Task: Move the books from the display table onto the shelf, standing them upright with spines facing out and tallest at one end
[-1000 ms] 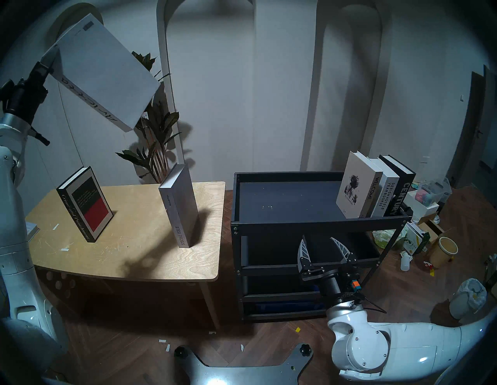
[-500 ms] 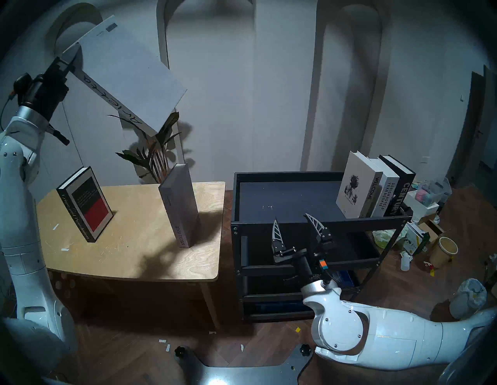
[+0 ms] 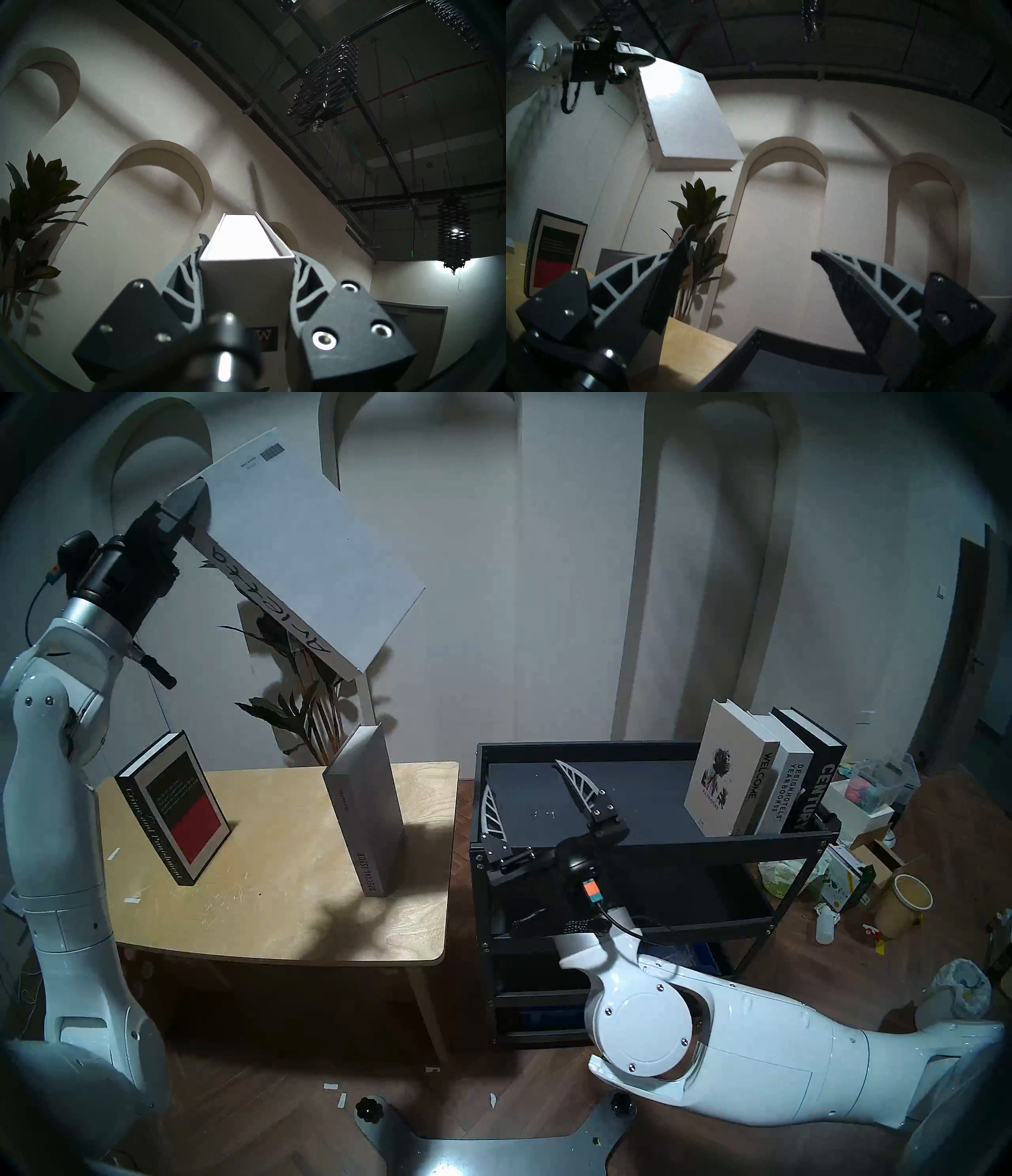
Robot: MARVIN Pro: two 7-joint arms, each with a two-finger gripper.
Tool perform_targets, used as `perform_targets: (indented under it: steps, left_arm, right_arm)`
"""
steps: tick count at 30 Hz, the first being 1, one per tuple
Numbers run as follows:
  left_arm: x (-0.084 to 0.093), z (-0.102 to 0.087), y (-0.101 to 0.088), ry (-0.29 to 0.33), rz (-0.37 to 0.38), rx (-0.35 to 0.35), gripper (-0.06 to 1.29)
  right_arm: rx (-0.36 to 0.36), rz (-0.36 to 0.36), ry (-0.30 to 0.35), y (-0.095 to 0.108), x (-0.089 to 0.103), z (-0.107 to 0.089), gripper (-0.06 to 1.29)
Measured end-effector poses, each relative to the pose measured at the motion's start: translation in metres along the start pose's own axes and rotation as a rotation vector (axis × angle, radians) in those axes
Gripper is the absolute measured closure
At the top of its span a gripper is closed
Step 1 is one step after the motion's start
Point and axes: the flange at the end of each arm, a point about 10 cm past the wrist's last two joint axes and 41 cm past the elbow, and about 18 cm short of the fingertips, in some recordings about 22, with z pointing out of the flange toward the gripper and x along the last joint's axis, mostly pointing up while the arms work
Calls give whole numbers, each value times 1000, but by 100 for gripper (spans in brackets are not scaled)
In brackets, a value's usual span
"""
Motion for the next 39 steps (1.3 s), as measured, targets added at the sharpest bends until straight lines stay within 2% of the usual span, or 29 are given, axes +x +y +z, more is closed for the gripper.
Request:
perform_targets:
  steps: [13, 19, 30, 39]
  left_arm:
    - [-42, 23, 20, -99, -64, 1, 85]
    - [-54, 29, 24, -125, -83, 17, 85]
    - [-67, 40, 23, -146, -108, 89, 85]
    - [-67, 48, 21, -142, -102, 154, 85]
  right_arm:
    - [124, -72, 117, -43, 26, 24, 0]
    - [161, -117, 155, -56, 31, 34, 0]
    - [205, -283, 223, -73, 29, 69, 0]
    - [216, -437, 257, -81, 22, 102, 0]
